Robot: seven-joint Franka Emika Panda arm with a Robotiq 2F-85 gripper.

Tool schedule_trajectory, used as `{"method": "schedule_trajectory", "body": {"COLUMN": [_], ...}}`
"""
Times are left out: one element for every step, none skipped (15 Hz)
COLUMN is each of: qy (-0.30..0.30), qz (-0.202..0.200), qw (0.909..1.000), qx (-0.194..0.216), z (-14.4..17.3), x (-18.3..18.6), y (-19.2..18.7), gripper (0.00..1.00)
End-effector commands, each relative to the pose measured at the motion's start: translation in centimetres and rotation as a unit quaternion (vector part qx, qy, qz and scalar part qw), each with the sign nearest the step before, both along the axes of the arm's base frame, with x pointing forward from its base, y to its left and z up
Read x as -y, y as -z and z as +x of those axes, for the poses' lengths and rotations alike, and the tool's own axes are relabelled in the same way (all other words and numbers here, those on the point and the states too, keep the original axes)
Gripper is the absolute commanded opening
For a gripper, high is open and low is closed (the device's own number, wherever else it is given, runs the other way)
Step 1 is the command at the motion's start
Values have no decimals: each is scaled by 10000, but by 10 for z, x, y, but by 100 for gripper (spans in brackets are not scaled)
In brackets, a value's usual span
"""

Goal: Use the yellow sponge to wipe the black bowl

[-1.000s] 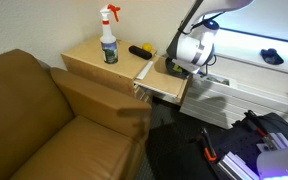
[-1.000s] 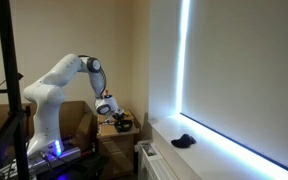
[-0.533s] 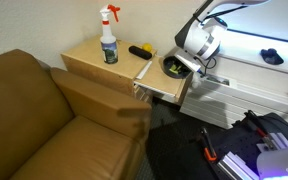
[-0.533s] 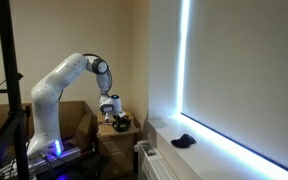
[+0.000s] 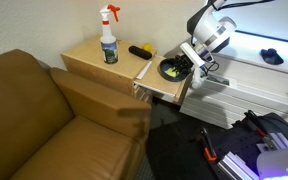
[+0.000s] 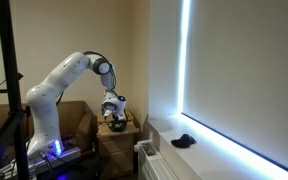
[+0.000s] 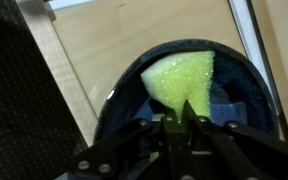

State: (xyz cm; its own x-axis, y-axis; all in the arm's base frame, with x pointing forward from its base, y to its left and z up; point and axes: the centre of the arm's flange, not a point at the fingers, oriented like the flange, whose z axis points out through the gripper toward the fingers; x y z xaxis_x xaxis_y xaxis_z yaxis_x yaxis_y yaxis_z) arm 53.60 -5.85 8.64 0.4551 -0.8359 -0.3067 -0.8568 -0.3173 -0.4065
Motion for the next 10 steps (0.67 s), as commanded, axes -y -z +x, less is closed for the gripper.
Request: {"method": "schedule_trajectory", "body": {"qy": [218, 321, 313, 239, 230, 203, 162, 135, 96, 39], "qz": [298, 273, 191, -110, -391, -690, -881, -1064, -1274, -1535], "qw": [9993, 9991, 9993, 9996, 9986, 9966, 9948, 9923, 9893, 9855], "qx": [-38, 12, 24, -116, -273, -394, -487, -613, -701, -728], "z": [-9, -9, -8, -8, -9, -11, -11, -12, -12, -10], "x": [0, 0, 0, -2, -1, -1, -2, -5, -8, -9], "y": [-8, -8, -10, -10, -8, -7, -8, -9, -12, -16], "gripper": [3, 3, 3, 3, 3, 3, 3, 3, 3, 3]}}
